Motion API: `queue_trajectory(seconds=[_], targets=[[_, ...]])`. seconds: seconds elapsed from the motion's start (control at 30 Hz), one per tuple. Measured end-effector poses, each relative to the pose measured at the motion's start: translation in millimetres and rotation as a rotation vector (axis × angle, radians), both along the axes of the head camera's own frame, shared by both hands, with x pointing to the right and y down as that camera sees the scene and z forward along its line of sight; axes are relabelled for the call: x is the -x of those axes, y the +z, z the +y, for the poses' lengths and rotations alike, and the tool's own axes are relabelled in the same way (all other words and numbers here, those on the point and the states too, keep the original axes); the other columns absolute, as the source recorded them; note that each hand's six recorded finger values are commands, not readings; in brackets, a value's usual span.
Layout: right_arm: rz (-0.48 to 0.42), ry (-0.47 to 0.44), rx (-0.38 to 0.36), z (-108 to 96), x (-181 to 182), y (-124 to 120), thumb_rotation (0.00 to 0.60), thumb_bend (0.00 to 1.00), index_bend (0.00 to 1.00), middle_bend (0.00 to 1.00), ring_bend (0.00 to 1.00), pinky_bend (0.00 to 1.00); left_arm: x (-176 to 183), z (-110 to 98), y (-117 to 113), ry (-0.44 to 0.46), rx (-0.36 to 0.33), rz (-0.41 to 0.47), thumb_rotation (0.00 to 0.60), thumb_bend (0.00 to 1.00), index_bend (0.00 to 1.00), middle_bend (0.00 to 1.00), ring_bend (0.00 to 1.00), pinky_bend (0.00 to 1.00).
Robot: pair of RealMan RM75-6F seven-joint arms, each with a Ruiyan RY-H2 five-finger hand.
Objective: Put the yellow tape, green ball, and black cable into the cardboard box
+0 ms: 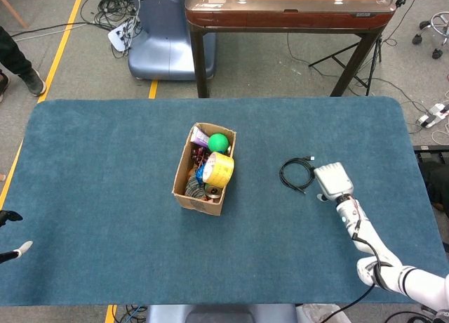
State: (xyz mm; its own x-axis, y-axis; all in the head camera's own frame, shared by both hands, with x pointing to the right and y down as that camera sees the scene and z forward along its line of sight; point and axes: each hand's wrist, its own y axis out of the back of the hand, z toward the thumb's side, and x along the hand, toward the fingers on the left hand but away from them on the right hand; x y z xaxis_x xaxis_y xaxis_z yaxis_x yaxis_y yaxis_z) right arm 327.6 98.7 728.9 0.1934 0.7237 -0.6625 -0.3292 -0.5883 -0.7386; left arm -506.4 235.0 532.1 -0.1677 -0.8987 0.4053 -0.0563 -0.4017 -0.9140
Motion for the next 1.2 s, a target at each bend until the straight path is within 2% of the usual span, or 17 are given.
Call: queue_trajectory(seconds=[0.27, 0.67, 1.2], targets=[[0.070, -0.087, -0.025, -10, -6, 4, 0.600, 0.09, 0.47, 1.00, 1.00, 1.00, 0, 0, 1, -0.001, 0.004, -0.006, 0.600, 0.06, 0.43, 0.43, 0.41, 0.62], [0.064, -0.118, 0.011, -13, 2, 21, 0.600, 0.25, 0.49, 1.00, 1.00, 1.00, 1, 1, 1, -0.005, 0.004, -0.007, 0.600, 0.06, 0.43, 0.43, 0.41, 0.62], [0.054, -0.141, 0.042, -10, 17, 32, 0.600, 0.26, 0.49, 1.00, 1.00, 1.00, 2, 0, 0, -0.009, 0.000, -0.004, 0.600, 0.07, 0.43, 0.43, 0.41, 0.62]])
